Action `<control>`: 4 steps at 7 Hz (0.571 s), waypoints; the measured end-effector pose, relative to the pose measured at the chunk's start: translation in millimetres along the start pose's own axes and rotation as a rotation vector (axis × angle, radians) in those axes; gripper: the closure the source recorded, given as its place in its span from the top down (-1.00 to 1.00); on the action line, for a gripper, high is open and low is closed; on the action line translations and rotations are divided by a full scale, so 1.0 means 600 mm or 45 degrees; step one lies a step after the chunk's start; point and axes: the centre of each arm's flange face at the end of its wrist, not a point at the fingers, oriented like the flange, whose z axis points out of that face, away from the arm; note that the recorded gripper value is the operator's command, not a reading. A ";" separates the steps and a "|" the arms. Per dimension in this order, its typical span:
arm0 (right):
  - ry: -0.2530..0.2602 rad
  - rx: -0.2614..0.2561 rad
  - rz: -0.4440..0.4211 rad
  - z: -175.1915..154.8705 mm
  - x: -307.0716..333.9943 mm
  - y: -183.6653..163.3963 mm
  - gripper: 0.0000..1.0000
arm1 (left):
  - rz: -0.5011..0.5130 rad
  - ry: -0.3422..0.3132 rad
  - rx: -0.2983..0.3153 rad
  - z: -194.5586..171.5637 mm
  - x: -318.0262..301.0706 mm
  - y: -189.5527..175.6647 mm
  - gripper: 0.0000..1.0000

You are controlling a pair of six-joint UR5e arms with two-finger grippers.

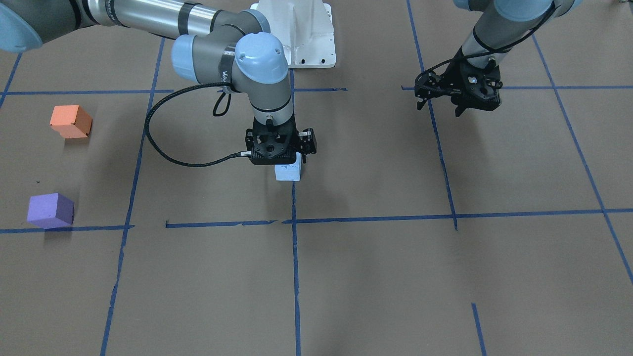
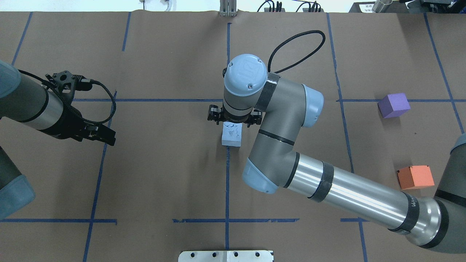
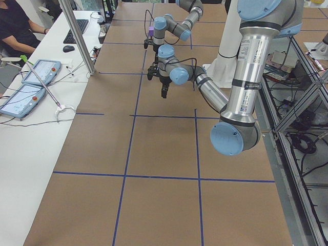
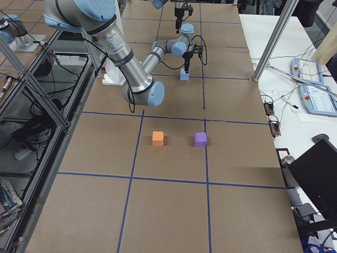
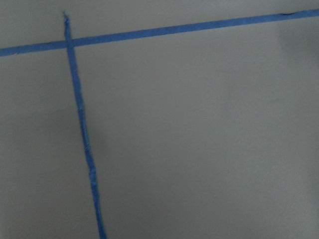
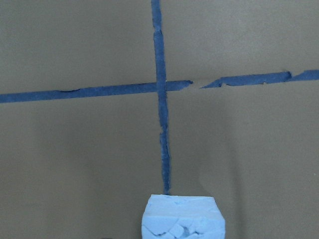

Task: Place blue block between orange and purple blocks
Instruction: 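Lower the right gripper onto the light blue cube and grasp it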

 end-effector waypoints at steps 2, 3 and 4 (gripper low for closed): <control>0.070 0.023 -0.040 0.052 -0.010 0.034 0.96 | -0.012 -0.004 0.002 -0.001 -0.003 0.001 1.00; 0.101 0.028 -0.058 0.075 -0.011 0.046 0.59 | -0.013 -0.004 0.004 -0.001 -0.003 0.001 1.00; 0.119 0.033 -0.075 0.091 -0.011 0.052 -0.38 | -0.014 -0.004 0.005 -0.002 -0.004 0.001 1.00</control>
